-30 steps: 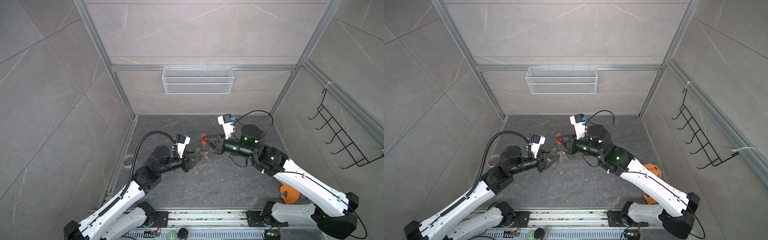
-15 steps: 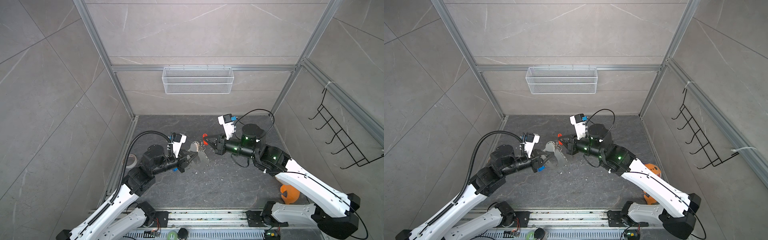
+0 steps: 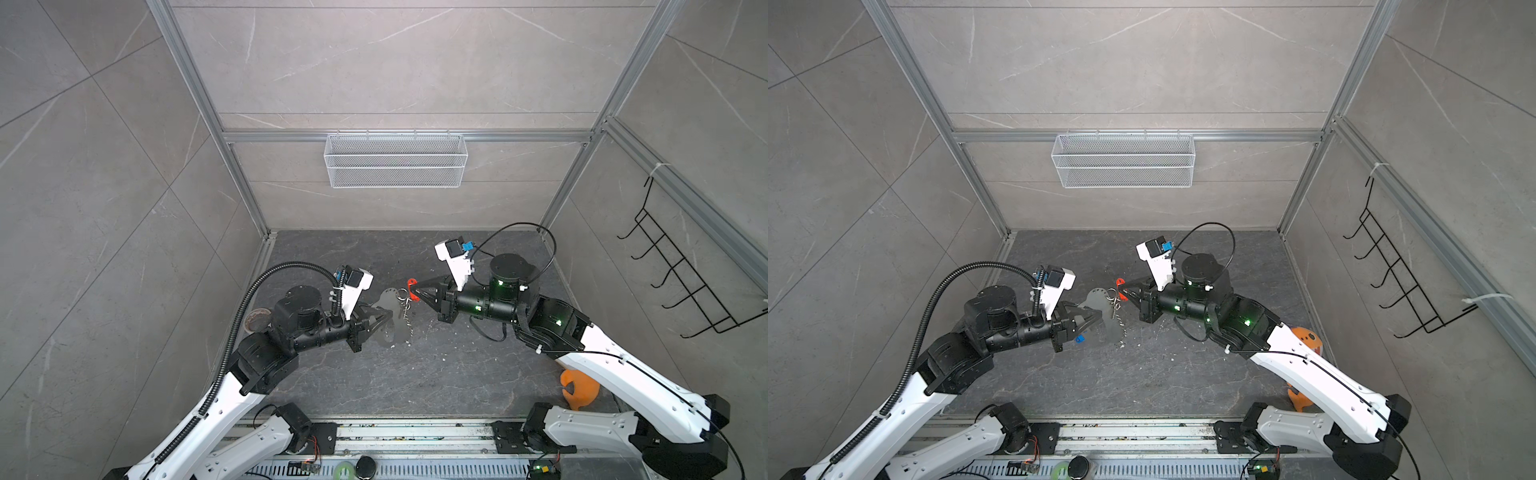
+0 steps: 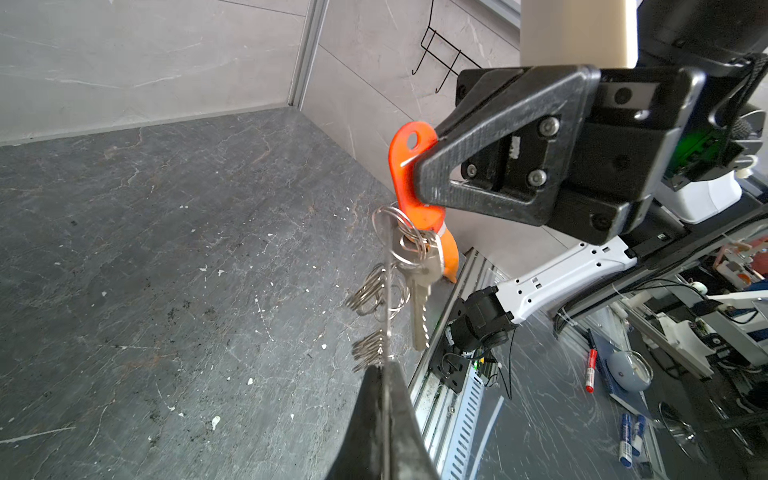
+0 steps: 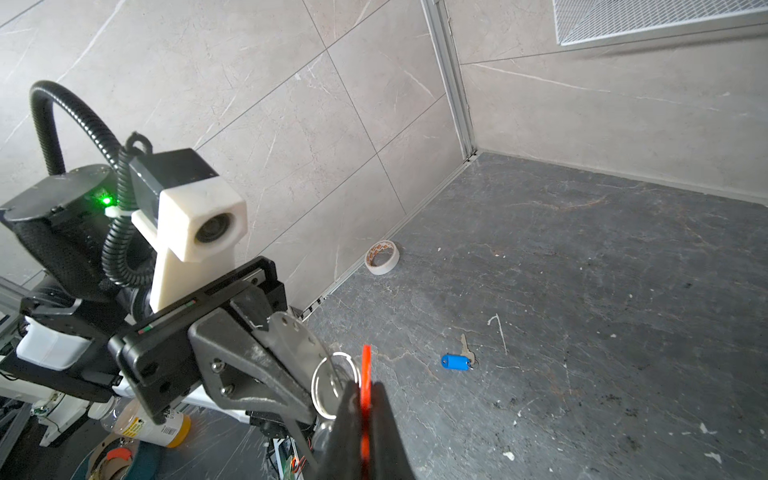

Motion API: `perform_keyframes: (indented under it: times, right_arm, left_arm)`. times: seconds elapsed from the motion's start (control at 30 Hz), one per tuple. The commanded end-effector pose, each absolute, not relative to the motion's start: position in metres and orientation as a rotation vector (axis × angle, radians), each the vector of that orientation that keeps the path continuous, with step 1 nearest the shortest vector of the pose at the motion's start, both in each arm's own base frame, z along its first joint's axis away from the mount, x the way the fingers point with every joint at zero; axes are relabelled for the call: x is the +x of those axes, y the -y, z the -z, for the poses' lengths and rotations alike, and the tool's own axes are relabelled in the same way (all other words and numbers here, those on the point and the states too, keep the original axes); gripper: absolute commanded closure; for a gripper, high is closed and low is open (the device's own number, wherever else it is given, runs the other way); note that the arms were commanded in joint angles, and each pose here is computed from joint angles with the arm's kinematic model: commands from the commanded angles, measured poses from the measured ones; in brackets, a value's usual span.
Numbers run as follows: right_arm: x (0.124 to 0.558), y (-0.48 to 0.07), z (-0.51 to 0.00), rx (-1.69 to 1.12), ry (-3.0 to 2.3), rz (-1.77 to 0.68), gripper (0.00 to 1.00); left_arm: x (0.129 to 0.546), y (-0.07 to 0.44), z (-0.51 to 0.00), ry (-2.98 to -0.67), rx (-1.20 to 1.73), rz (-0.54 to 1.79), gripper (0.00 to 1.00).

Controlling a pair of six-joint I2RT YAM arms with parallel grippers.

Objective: Remove the keys from the keyring

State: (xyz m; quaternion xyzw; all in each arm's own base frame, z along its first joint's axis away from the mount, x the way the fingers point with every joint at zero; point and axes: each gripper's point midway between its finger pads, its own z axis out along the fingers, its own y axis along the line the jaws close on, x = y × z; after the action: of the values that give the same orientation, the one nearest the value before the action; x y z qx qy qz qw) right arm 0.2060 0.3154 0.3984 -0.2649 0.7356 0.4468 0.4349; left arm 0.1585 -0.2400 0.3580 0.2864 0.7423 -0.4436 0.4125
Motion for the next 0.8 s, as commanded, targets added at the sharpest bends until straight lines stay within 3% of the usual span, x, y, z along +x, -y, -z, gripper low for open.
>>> perform_keyframes:
  times: [0.0,0.43,0.77]
  right_arm:
    - [0.198,-0.309,-0.390,-0.703,-1.812,-1.096,1.00]
    - [0.185,-0.303,-0.387,-0.747,-1.726,-1.121,1.00]
    - [0.183,-0.301,-0.388,-0.748,-1.709,-1.125,0.99]
  left_arm:
    - [0.158,0.232,-0.389,-1.764,0.719,1.083,1.00]
    - [0.133,0.233,-0.419,-1.568,0.873,1.100,1.00]
    - [0.135,0.236,-0.421,-1.555,0.879,1.101,1.00]
